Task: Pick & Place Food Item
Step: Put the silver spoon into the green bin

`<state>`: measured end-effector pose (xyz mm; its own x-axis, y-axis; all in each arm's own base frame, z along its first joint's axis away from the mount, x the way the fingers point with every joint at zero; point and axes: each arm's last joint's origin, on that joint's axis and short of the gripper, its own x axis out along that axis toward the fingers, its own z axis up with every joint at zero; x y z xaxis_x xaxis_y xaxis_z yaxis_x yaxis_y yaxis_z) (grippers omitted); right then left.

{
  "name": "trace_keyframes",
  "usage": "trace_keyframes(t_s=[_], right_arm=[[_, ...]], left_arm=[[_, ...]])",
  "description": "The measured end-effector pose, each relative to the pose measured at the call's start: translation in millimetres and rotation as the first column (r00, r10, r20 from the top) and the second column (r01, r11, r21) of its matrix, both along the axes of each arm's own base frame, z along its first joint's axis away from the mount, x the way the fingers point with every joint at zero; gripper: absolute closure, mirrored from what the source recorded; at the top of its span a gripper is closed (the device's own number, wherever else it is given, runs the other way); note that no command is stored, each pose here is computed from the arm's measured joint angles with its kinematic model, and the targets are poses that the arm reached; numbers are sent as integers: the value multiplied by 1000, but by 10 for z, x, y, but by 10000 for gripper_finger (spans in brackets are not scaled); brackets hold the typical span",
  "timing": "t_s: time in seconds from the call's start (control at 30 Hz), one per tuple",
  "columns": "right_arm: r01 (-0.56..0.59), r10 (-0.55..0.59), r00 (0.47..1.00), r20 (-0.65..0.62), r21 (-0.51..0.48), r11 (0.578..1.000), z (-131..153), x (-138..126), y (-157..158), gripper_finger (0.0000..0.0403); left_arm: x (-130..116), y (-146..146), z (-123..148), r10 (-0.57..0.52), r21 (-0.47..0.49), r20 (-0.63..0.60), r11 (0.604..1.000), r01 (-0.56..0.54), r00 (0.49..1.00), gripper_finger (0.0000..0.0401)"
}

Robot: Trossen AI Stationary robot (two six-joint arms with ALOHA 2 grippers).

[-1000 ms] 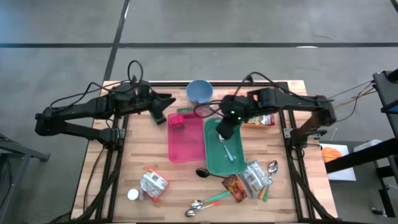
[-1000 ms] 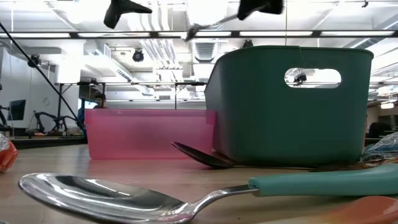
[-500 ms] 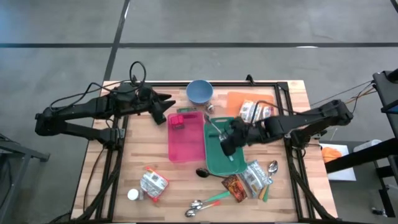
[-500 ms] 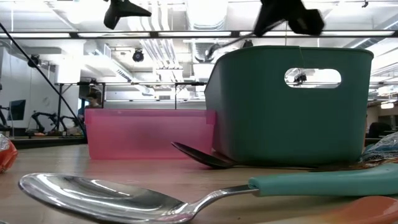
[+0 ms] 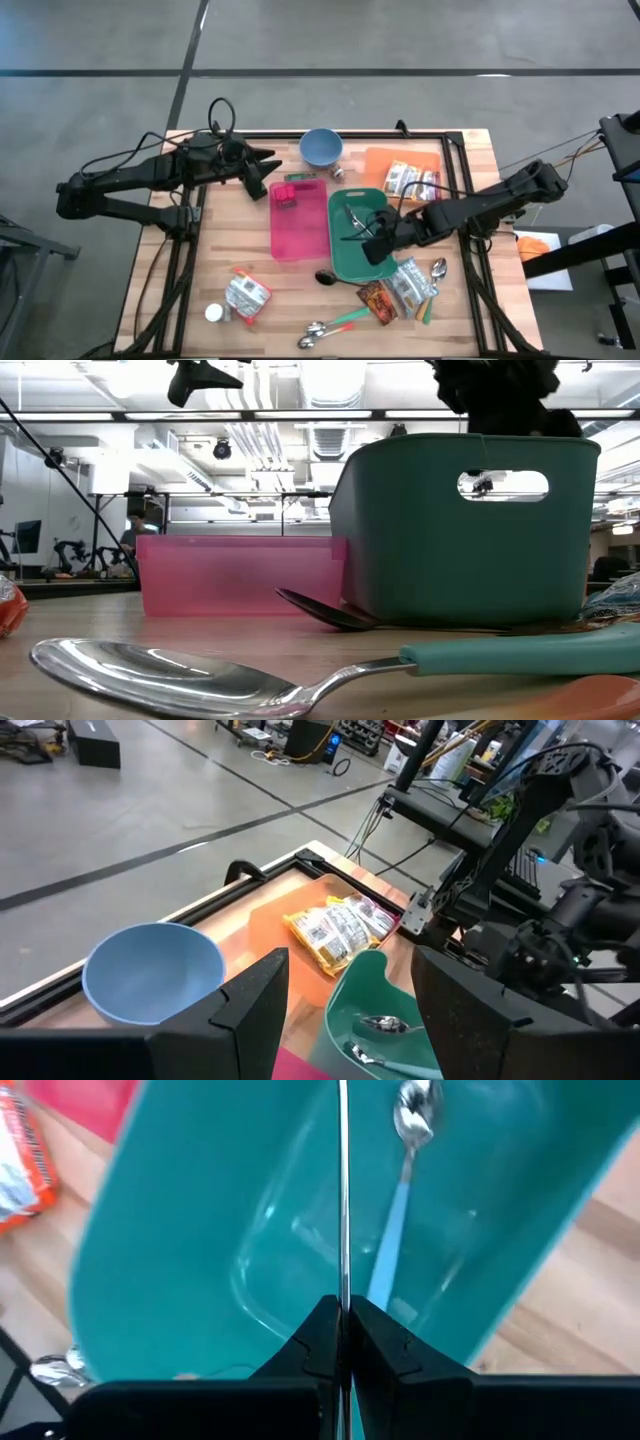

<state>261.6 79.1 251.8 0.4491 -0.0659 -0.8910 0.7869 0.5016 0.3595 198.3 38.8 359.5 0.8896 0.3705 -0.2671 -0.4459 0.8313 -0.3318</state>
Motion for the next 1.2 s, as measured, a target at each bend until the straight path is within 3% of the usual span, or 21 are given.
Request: trace_keyframes(t_s=[0.17,0.47,0.8,1.2], right_arm=[[64,-63,998,-21,17,998,-96,-16,-55,395],[92,-95,993,72,46,995,-234,76,-92,395],[-71,70,997,-19,-57,996,-451,247,-47,395],[-119,122,972,-200,28,993,-641,534,-47,395]], left_arm=[[0,0,-2,1,-2,-1,1000,-1,1000,189],[-1,0,-4,10,-35,10,999,-10,1000,189],[2,0,-32,10,-37,-4,999,-10,1000,189],[-8,-2,-62,16,-62,-29,998,-18,999,189]])
